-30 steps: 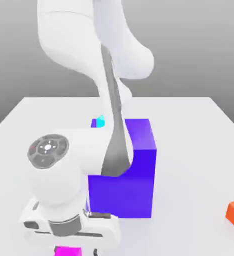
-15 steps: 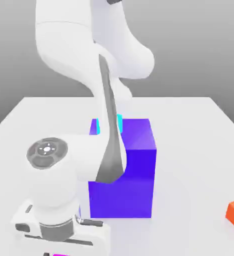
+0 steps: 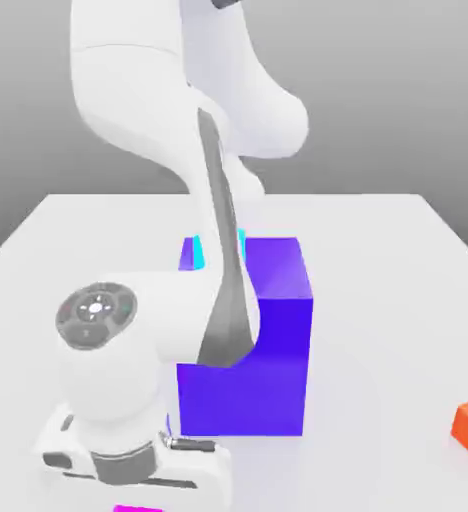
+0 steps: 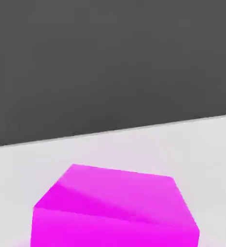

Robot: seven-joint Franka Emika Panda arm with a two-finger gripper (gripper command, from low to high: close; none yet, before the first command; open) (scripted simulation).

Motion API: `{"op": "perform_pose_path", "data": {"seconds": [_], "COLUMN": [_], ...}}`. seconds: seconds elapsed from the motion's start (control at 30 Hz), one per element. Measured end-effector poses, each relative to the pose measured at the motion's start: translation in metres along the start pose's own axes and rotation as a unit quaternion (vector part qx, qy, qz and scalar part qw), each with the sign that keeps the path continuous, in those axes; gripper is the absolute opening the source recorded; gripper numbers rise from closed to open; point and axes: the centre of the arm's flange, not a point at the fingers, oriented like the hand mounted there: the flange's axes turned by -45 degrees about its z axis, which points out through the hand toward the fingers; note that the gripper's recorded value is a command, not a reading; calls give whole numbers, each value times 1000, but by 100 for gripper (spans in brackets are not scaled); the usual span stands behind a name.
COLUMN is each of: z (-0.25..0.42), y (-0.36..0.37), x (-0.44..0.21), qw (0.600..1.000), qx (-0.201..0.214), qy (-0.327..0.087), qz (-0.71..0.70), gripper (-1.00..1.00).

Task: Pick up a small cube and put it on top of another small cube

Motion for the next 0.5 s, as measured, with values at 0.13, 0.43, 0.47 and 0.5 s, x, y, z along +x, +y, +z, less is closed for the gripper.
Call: {"op": "perform_pose_path", "data": {"seconds": [0.13, 0.43, 0.47, 0.5], "z": [-8, -47, -53, -59], "y": [-4, 0, 2, 4], "x": [-1, 0, 1, 1], "qw": [1000, 1000, 1000, 1000], "qx": [5, -8, -11, -15], "qy": [-7, 16, 21, 27], "qz": [-3, -1, 0, 1], "gripper": [-100, -100, -100, -100]}}
